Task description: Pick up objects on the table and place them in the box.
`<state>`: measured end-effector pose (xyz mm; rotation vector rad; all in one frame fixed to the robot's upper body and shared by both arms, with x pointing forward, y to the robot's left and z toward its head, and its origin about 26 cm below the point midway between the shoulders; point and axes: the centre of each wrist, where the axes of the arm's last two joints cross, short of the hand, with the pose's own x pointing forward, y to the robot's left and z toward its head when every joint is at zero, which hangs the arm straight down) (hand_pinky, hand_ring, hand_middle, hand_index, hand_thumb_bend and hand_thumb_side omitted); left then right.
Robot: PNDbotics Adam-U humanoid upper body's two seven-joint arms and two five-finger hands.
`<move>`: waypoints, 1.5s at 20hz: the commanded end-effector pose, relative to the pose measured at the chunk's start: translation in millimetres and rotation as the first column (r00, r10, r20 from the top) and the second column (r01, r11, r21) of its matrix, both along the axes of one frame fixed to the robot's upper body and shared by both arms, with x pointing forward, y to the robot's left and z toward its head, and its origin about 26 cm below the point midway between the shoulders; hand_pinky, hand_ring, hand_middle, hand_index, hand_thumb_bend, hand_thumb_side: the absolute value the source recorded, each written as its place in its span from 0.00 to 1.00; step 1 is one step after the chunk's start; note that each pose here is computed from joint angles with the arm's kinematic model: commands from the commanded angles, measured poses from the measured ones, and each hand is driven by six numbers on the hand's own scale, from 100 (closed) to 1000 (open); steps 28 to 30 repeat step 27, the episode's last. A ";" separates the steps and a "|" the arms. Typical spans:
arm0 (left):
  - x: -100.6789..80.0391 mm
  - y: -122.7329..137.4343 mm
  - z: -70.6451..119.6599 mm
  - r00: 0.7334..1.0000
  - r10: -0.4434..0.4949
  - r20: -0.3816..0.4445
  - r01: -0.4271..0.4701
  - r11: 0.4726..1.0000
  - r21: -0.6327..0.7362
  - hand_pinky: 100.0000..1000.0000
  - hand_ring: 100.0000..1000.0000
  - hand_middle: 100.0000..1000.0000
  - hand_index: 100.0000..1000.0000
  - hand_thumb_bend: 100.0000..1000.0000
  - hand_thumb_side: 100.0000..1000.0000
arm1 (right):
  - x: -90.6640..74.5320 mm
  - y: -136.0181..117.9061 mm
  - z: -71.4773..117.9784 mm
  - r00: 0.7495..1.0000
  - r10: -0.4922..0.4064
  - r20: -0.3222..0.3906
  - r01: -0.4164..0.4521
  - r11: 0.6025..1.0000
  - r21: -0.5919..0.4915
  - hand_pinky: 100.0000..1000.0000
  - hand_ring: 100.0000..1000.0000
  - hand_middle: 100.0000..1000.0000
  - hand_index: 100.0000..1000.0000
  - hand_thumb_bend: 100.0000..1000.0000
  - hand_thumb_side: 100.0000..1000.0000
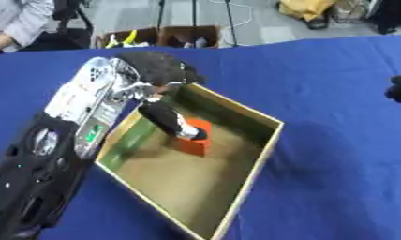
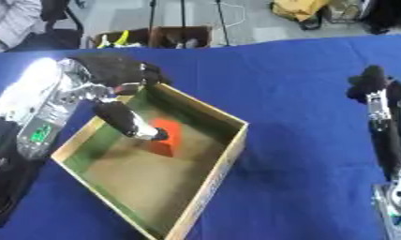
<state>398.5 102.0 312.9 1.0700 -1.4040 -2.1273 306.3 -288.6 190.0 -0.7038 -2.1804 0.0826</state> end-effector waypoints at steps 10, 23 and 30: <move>-31.0 34.9 42.2 0.996 -0.035 0.085 0.050 0.984 -0.173 0.53 0.74 0.80 0.96 0.35 0.82 | -2.1 -2.3 5.8 1.000 -0.007 0.022 0.007 1.000 -0.002 0.69 0.59 0.48 0.63 0.45 1.00; -92.9 112.4 54.2 0.971 0.034 0.236 0.123 0.777 -0.618 0.32 0.58 0.60 0.84 0.00 0.91 | -3.0 -5.1 8.6 0.999 -0.033 0.041 0.032 0.999 0.012 0.69 0.59 0.48 0.63 0.45 1.00; -93.7 126.5 38.5 0.980 0.067 0.190 0.092 0.688 -0.720 0.25 0.53 0.54 0.79 0.00 0.99 | -2.9 -5.4 9.7 0.998 -0.036 0.048 0.036 0.999 0.015 0.69 0.59 0.48 0.63 0.45 1.00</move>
